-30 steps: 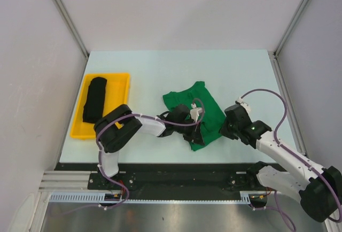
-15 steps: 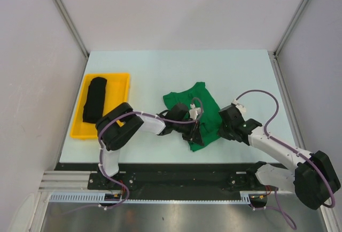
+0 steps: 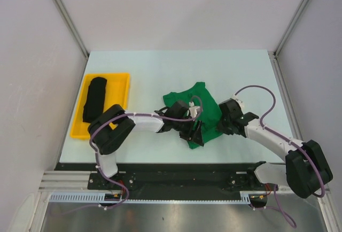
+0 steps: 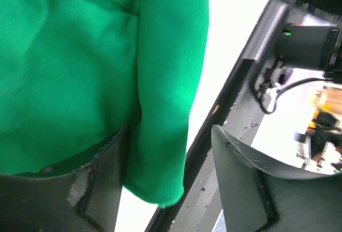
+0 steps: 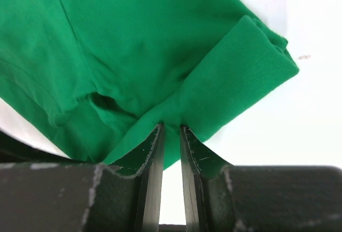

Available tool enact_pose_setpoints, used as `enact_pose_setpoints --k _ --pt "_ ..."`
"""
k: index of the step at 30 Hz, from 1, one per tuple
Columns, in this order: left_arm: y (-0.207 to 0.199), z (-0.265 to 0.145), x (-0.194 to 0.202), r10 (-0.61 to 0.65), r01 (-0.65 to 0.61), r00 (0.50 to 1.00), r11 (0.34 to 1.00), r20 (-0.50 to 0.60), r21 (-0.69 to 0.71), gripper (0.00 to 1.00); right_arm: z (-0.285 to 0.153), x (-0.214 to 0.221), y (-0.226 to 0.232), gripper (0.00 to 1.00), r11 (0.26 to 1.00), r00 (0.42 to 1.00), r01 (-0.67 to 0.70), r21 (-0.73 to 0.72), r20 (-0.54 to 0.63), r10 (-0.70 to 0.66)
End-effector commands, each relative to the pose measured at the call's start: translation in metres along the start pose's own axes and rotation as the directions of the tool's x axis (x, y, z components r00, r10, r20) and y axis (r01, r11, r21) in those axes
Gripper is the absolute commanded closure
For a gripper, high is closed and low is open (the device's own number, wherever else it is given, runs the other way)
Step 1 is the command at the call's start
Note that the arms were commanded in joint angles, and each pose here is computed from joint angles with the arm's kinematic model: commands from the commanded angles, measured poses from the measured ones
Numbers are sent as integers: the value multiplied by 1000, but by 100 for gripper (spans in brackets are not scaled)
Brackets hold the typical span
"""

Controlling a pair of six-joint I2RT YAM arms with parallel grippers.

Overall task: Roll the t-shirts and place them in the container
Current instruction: Roll the T-shirt to the center of the board.

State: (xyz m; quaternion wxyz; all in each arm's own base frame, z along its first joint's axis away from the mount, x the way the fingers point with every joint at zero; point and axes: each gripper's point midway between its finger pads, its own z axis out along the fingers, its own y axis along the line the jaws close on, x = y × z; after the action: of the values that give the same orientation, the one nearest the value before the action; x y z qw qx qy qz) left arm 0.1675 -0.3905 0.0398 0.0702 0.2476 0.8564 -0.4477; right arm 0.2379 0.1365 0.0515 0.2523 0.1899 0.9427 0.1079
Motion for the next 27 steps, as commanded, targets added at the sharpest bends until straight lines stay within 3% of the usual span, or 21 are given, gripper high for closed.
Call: enact_pose_setpoints --k 1,7,16,22,27 --pt "-5 -29 -25 85 -74 993 989 79 -127 31 -1 -25 19 77 999 998 4 -39 56 -2" --pt "6 -71 -51 178 -98 963 931 201 -351 30 8 -30 27 77 999 999 10 -37 39 -9" --pt "-17 -83 -58 374 -229 905 828 200 -512 26 32 -27 35 77 1000 1000 8 -27 -13 -8" --pt "-37 -63 -58 558 -350 816 683 148 -641 23 44 -24 38 77 1000 999 -1 -27 -45 0" --pt "-31 -45 -59 689 -433 724 501 42 -749 19 48 -25 40 77 1000 998 -8 -30 -57 6"
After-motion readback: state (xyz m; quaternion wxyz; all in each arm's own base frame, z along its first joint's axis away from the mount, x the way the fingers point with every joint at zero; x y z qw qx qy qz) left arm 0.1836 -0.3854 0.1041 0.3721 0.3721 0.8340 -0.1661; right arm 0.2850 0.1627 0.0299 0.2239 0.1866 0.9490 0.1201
